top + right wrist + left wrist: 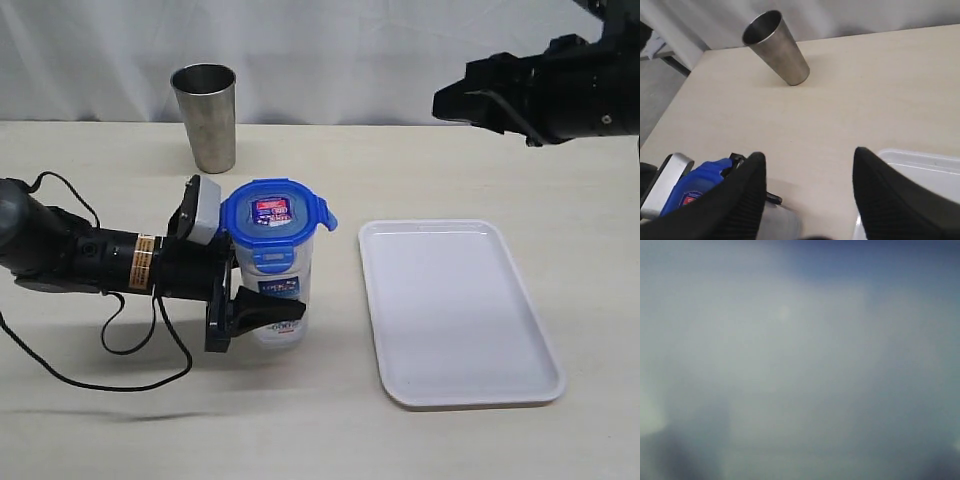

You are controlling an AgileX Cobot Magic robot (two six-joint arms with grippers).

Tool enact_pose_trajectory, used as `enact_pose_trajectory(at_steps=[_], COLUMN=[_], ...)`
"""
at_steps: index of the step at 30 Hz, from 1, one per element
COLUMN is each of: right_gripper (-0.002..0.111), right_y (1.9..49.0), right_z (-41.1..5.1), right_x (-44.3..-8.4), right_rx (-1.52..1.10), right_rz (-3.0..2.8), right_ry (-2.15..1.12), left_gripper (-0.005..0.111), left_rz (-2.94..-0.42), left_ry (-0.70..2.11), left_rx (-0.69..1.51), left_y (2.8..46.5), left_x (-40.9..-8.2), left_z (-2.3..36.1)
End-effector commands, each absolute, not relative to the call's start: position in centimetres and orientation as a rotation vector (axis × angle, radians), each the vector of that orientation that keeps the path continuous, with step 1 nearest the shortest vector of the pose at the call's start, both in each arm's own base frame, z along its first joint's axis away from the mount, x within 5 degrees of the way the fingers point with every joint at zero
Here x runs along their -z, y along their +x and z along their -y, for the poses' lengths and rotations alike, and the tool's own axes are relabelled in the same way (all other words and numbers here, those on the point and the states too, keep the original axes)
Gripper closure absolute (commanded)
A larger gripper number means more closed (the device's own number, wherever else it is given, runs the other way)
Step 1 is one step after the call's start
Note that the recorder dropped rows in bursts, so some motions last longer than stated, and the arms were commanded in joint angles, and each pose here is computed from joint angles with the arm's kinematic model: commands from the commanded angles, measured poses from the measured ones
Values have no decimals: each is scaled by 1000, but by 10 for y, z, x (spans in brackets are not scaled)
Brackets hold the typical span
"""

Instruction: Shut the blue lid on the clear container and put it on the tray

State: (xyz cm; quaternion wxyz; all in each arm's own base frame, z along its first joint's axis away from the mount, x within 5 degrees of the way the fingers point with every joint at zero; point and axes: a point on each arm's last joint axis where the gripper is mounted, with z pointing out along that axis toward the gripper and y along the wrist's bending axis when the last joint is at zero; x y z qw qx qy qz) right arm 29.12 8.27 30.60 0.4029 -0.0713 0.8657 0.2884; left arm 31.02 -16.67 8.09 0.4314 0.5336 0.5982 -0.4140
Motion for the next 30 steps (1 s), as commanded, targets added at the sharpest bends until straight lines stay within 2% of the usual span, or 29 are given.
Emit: enact_pose_trajectory(at_steps=[1,6,13,20,25,30], right_gripper=[58,58,58,59,62,62], right_y=[296,295,299,312,323,324], right_z=[-99,-122,-149,-156,-167,-167], right_x=[-314,-312,-314,-279,-263,-244], right_rx=[-606,-631,-976,-1033,-1169,-1167], right_rz=[-2311,-2476,-2485,-2602,-2566,-2610], right_ry=[-161,-308,-377,-372,-366,-388], left_gripper=[107,107,107,107,107,107], left_rz=[-1445,-1445,-1445,-1441,-1443,-1444], left_ry=[1341,1341,1341,1343,1336,1332], left_rx=[1075,1075,1075,1072,1071,1069], left_y=[307,307,307,307,307,308], left_x=[-87,-87,-87,-87,-87,-87], left_z=[167,167,167,167,167,167])
